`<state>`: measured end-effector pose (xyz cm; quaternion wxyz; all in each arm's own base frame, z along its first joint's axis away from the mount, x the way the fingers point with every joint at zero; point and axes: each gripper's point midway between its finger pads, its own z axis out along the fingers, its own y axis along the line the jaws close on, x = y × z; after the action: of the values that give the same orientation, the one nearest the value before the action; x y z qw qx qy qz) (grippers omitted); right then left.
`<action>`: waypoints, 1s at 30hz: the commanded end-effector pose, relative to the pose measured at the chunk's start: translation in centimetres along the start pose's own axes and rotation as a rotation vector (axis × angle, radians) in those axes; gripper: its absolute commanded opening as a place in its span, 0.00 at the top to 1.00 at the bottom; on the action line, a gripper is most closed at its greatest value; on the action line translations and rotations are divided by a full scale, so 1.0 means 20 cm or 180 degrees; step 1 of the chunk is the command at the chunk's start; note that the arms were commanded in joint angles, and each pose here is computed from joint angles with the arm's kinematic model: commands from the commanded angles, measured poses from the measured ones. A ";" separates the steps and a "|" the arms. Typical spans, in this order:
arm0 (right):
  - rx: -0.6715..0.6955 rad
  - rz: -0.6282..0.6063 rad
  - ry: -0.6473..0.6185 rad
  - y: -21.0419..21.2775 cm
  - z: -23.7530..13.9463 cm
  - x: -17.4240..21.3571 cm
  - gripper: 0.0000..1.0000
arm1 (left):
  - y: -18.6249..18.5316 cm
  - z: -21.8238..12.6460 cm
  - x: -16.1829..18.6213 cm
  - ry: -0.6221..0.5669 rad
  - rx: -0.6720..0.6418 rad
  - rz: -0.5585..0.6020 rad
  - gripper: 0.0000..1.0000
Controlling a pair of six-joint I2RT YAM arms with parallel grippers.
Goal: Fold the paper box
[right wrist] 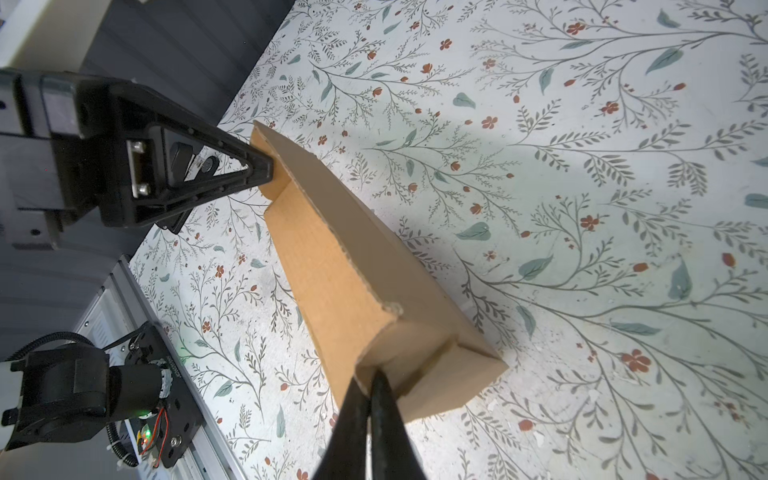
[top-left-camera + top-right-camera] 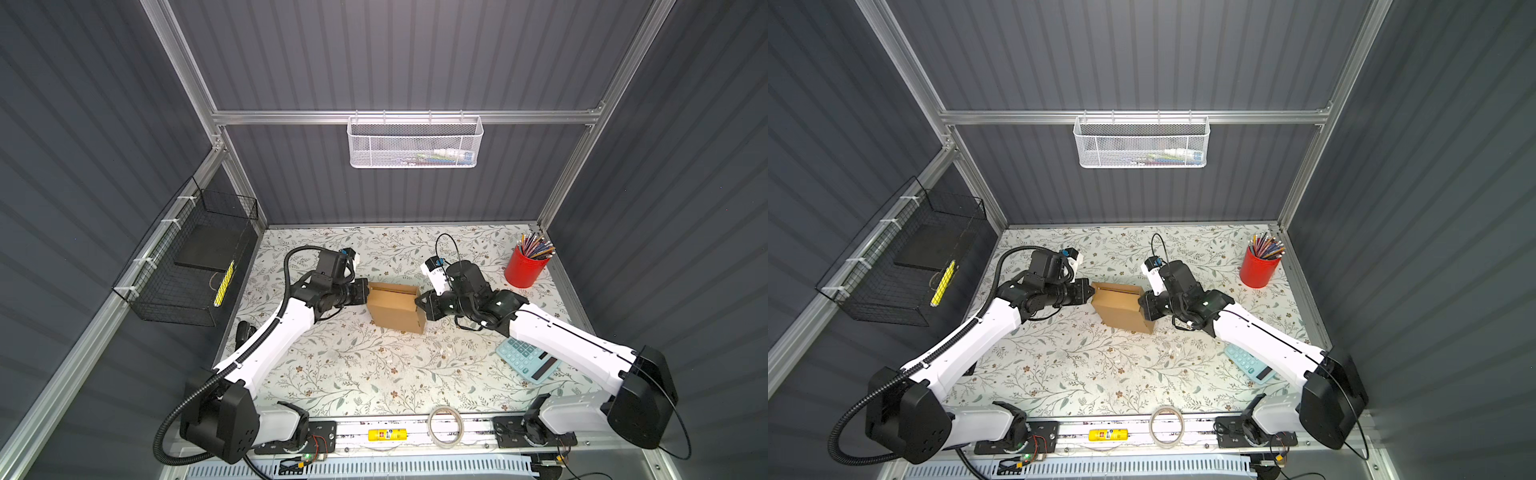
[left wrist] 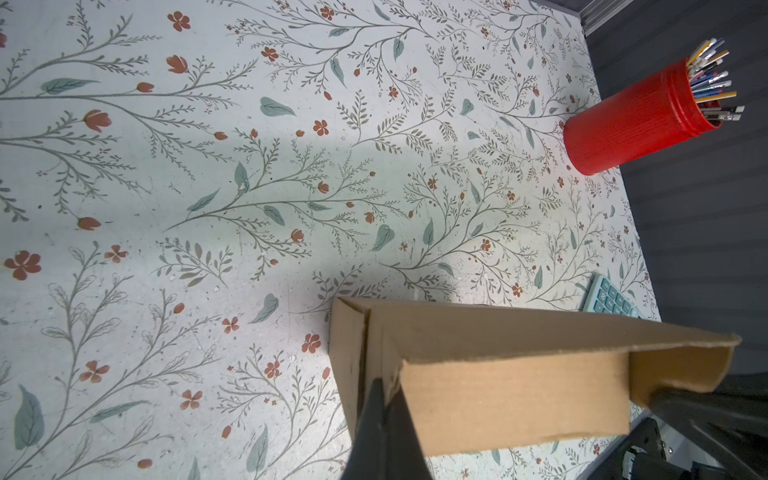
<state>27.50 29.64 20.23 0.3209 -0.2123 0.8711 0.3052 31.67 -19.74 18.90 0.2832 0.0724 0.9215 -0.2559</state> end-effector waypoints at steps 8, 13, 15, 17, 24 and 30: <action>-0.0122 -0.0145 0.0065 0.07 -0.02 0.00 0.92 | -0.09 -0.02 0.02 0.0149 0.0188 0.0109 1.00; -0.0075 -0.0159 0.0111 0.05 -0.01 0.02 0.89 | -0.10 -0.02 0.01 0.0142 0.0192 0.0110 1.00; -0.0064 -0.0161 0.0123 0.04 -0.01 0.02 0.88 | -0.10 -0.02 0.01 0.0146 0.0187 0.0111 1.00; -0.0054 -0.0167 0.0113 0.04 -0.01 0.02 0.87 | -0.10 -0.03 0.00 0.0148 0.0188 0.0109 1.00; 0.0008 -0.0170 0.0100 0.03 -0.03 0.01 0.87 | -0.10 -0.03 0.00 0.0156 0.0186 0.0119 1.00; 0.0073 -0.0151 0.0099 0.02 -0.04 0.00 0.85 | -0.10 -0.03 0.00 0.0150 0.0174 0.0129 1.00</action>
<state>26.74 28.94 19.23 0.3021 -0.2309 0.8813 0.2804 31.17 -20.16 19.22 0.2690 0.0844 0.9239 -0.2588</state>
